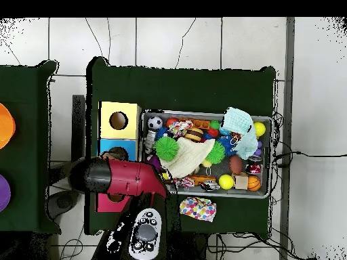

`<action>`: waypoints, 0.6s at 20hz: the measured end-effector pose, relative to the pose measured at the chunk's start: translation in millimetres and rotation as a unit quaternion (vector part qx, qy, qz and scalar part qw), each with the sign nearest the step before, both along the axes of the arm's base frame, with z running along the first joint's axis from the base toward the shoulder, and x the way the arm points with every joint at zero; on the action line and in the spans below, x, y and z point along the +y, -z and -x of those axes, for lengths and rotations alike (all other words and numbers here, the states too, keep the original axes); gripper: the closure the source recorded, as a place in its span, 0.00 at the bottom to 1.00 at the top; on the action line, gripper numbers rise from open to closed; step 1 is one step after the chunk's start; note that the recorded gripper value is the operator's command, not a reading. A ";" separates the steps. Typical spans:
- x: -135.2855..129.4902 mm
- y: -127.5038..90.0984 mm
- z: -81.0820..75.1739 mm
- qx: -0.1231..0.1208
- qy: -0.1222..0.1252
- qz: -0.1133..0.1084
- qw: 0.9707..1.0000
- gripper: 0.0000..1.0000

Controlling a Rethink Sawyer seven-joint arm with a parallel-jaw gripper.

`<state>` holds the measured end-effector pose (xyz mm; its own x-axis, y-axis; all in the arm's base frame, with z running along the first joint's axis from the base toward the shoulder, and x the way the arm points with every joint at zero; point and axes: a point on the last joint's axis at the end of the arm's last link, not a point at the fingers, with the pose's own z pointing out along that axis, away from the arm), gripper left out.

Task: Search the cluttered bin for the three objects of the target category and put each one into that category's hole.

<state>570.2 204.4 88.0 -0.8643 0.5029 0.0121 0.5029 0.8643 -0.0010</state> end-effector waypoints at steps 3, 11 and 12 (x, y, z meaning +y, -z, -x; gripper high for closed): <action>-6.5 -1.4 0.5 0.001 0.006 0.000 1.000 0.00; -76.7 -25.2 8.7 0.007 0.074 -0.011 0.997 0.00; -82.2 -27.0 9.6 0.007 0.080 -0.013 0.997 0.00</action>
